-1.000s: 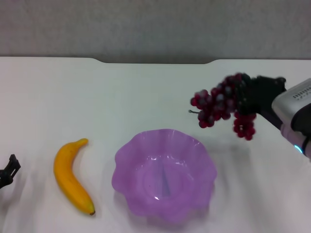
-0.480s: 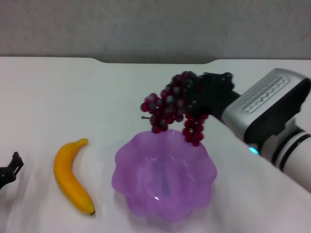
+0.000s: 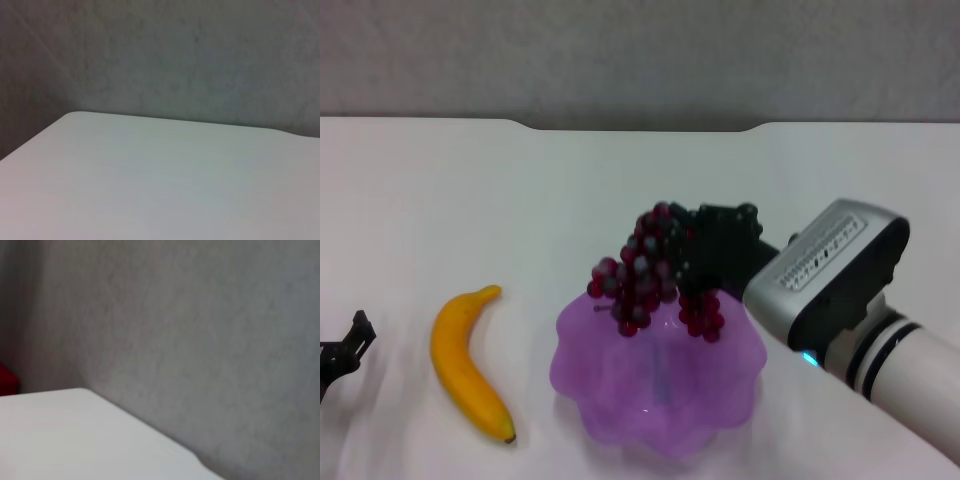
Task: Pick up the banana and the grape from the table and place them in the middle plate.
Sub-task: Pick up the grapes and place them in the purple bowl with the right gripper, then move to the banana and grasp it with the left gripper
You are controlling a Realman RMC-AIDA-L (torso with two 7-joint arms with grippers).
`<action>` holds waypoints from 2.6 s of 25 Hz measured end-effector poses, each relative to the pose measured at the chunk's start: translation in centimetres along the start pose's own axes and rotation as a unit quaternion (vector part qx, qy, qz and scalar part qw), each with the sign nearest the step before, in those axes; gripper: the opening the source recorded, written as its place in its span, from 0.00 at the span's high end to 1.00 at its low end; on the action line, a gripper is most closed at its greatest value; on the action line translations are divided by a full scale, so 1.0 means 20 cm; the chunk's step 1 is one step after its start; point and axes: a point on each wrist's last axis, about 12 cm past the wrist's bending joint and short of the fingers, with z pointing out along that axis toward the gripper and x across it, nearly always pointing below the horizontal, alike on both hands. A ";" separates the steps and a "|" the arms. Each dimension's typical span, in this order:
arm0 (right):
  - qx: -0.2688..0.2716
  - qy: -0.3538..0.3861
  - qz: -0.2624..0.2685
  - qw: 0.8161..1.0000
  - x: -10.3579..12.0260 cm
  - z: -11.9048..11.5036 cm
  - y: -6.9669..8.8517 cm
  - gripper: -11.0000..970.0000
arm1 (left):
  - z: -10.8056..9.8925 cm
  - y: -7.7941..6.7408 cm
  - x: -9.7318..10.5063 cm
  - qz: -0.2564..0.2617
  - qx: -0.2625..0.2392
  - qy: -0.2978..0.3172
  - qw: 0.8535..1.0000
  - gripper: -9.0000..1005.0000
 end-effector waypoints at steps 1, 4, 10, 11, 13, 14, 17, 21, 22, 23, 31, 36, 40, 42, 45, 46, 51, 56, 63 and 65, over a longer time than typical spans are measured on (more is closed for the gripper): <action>-0.003 0.004 0.001 1.000 0.02 0.00 0.01 0.88 | 0.00 0.00 0.00 0.000 0.000 0.000 1.000 0.12; -0.005 0.018 0.003 1.000 0.07 -0.01 0.02 0.88 | 0.00 0.00 0.00 0.000 0.000 0.000 1.000 0.12; -0.016 0.043 -0.003 0.999 0.15 -0.01 0.04 0.88 | 0.00 0.00 0.00 -0.001 0.001 -0.001 1.000 0.12; -0.019 0.044 -0.004 0.999 0.16 -0.01 0.05 0.87 | 0.00 0.00 0.00 -0.002 0.001 -0.001 1.000 0.12; -0.020 0.044 -0.006 0.999 0.18 -0.02 0.05 0.87 | 0.00 0.00 0.00 -0.002 0.000 -0.001 1.000 0.12; -0.020 0.039 -0.008 0.999 0.19 -0.02 0.05 0.86 | 0.00 0.00 0.00 -0.002 0.000 -0.001 1.000 0.12; -0.018 0.024 -0.010 1.000 0.22 -0.04 0.06 0.85 | 0.00 0.00 0.00 -0.003 -0.001 0.000 1.000 0.12; -0.013 -0.003 0.004 1.000 0.24 -0.07 0.05 0.83 | 0.00 0.00 0.00 -0.003 -0.002 0.000 1.000 0.12; -0.011 -0.010 0.008 1.000 0.26 -0.07 0.05 0.78 | 0.00 0.00 0.00 -0.003 -0.002 0.000 1.000 0.12; -0.010 -0.015 0.011 1.000 0.26 -0.08 0.04 0.73 | 0.00 0.00 0.00 -0.003 -0.002 0.000 1.000 0.12; 0.007 -0.103 0.117 0.988 0.32 -0.17 -0.04 0.36 | 0.00 0.00 0.00 -0.002 0.000 -0.001 1.000 0.12; 0.059 -0.113 0.227 0.966 0.42 -0.25 -0.21 0.21 | 0.01 -0.01 -0.01 -0.006 0.002 -0.002 1.000 0.12; 0.051 -0.083 0.211 0.973 0.48 -0.25 -0.24 0.23 | 0.01 -0.03 -0.01 -0.014 0.010 -0.004 1.000 0.12; 0.054 -0.067 0.184 0.979 0.51 -0.25 -0.24 0.25 | 0.02 -0.06 -0.03 -0.022 0.018 -0.007 1.000 0.12; 0.079 -0.040 0.137 0.987 0.54 -0.26 -0.26 0.26 | 0.02 -0.06 -0.03 -0.026 0.020 -0.008 0.999 0.12; 0.091 -0.033 0.129 0.987 0.55 -0.27 -0.27 0.27 | 0.02 -0.06 -0.03 -0.026 0.020 -0.007 0.999 0.12; 0.167 -0.006 0.125 0.978 0.64 -0.36 -0.38 0.27 | -0.01 -0.07 -0.01 -0.036 0.021 -0.013 0.999 0.12; 0.212 0.061 0.062 0.973 0.75 -0.45 -0.45 0.27 | -0.03 -0.13 -0.02 -0.047 0.049 -0.020 0.997 0.12; 0.231 0.106 0.036 0.966 0.82 -0.51 -0.45 0.27 | -0.06 -0.23 -0.06 -0.087 0.091 -0.028 0.992 0.12; 0.230 0.108 0.035 0.967 0.82 -0.51 -0.45 0.27 | -0.08 -0.26 -0.10 -0.094 0.111 -0.033 0.989 0.12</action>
